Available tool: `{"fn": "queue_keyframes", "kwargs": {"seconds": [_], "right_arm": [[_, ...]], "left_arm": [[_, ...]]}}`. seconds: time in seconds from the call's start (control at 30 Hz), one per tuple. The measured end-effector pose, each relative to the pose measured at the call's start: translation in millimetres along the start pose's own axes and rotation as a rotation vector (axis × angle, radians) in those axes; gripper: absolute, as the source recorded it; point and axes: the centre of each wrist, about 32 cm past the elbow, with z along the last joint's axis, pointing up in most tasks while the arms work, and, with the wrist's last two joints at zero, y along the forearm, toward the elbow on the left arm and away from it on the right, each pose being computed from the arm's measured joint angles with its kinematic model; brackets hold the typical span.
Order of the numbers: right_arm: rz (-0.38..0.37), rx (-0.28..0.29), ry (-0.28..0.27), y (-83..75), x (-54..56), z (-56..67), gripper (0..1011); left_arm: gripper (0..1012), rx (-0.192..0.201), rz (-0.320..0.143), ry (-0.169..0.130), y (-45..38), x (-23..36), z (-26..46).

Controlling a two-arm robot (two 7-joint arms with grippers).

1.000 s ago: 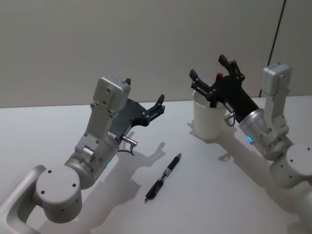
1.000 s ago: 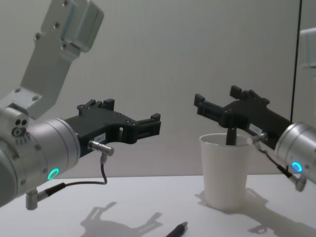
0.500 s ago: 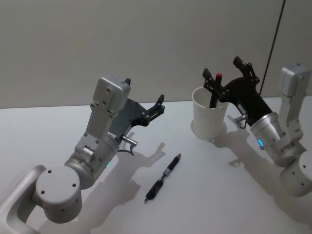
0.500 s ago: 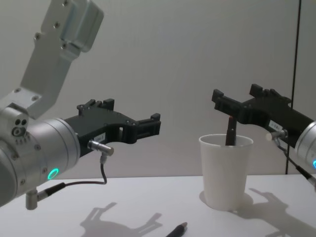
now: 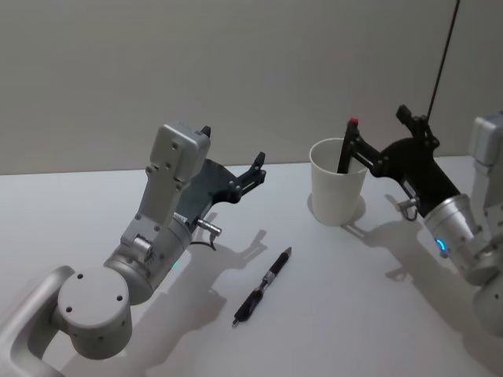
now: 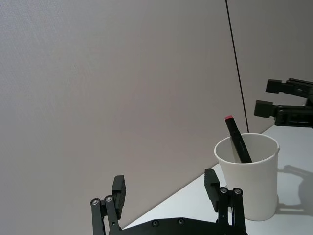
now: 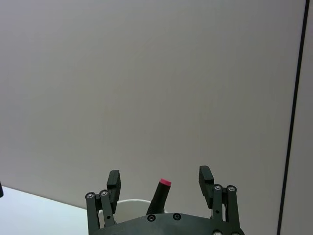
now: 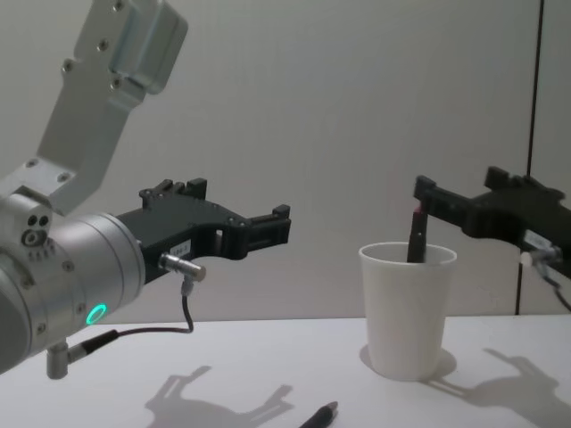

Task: Place the pen into the pen holder.

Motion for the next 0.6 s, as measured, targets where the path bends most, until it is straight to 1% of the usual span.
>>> {"fn": "queue_keyframes", "kwargs": {"seconds": [0.03, 0.3, 0.6], "right_arm": [[0.0, 0.0, 0.0, 0.0, 0.0, 0.0, 1001], [-0.032, -0.053, -0.001, -21.2, -0.7, 10.6, 1001], [-0.06, -0.114, -0.002, -43.4, -4.5, 24.0, 1001]], "left_arm": [[1001, 0.0, 0.0, 0.0, 0.0, 0.0, 0.0], [1001, 0.0, 0.0, 0.0, 0.0, 0.0, 0.0], [1001, 0.0, 0.0, 0.0, 0.0, 0.0, 0.0]]}}
